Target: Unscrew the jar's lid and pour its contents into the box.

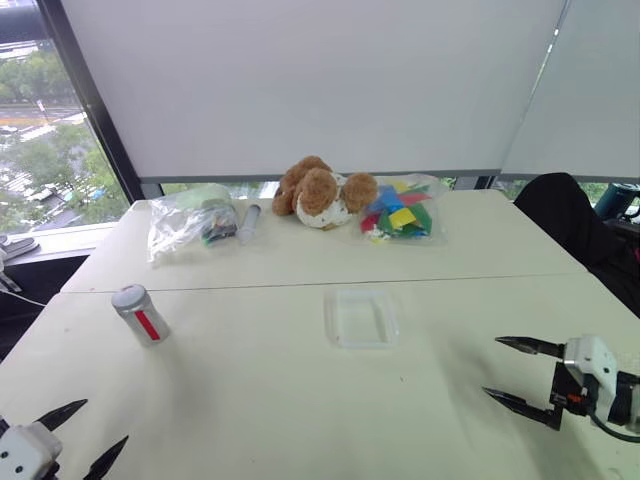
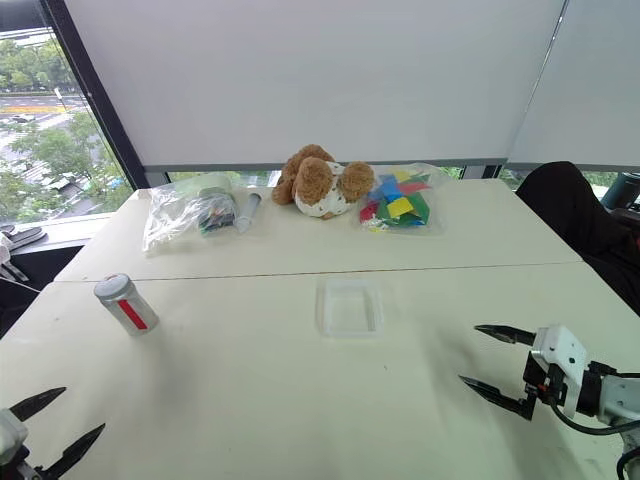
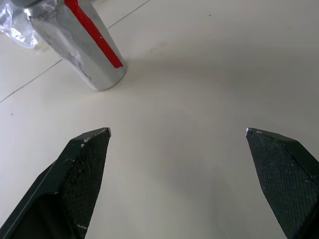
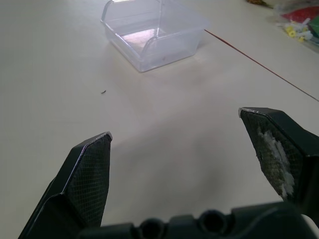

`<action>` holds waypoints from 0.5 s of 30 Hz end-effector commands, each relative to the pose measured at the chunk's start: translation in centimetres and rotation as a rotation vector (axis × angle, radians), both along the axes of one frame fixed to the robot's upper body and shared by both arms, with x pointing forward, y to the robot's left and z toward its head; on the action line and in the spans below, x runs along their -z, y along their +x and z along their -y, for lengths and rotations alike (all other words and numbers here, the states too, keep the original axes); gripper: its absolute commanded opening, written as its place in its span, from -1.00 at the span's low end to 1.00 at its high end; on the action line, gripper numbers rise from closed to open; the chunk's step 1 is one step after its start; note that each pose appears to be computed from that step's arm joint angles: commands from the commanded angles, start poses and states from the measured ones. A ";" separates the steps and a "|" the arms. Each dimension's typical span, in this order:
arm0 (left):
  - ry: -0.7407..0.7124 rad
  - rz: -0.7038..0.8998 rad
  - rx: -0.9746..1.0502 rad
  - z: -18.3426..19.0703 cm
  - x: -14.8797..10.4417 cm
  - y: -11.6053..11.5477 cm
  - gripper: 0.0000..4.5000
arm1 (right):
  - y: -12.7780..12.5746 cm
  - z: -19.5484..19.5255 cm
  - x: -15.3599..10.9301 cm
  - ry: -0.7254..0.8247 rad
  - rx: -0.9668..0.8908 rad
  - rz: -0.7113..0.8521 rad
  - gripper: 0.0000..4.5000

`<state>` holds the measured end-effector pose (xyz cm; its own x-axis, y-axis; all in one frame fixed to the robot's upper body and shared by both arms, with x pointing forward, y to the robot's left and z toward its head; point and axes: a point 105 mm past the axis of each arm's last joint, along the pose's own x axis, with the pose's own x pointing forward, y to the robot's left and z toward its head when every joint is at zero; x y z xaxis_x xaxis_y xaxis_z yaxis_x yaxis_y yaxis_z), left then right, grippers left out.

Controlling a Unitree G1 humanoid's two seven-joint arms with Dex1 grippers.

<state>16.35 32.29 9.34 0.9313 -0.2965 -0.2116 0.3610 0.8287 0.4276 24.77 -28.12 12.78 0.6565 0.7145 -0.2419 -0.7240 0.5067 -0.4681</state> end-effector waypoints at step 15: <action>-0.427 0.255 -0.662 -4.2 -0.5 -4.0 0.99 | 1.0 -10.6 -6.3 0.458 -0.402 0.226 1.00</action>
<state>13.28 35.21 8.76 0.9851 0.1704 -0.0219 -0.1696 0.9848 0.0368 26.12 -18.61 17.76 0.3739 0.9050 0.2031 -0.8245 0.4246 -0.3740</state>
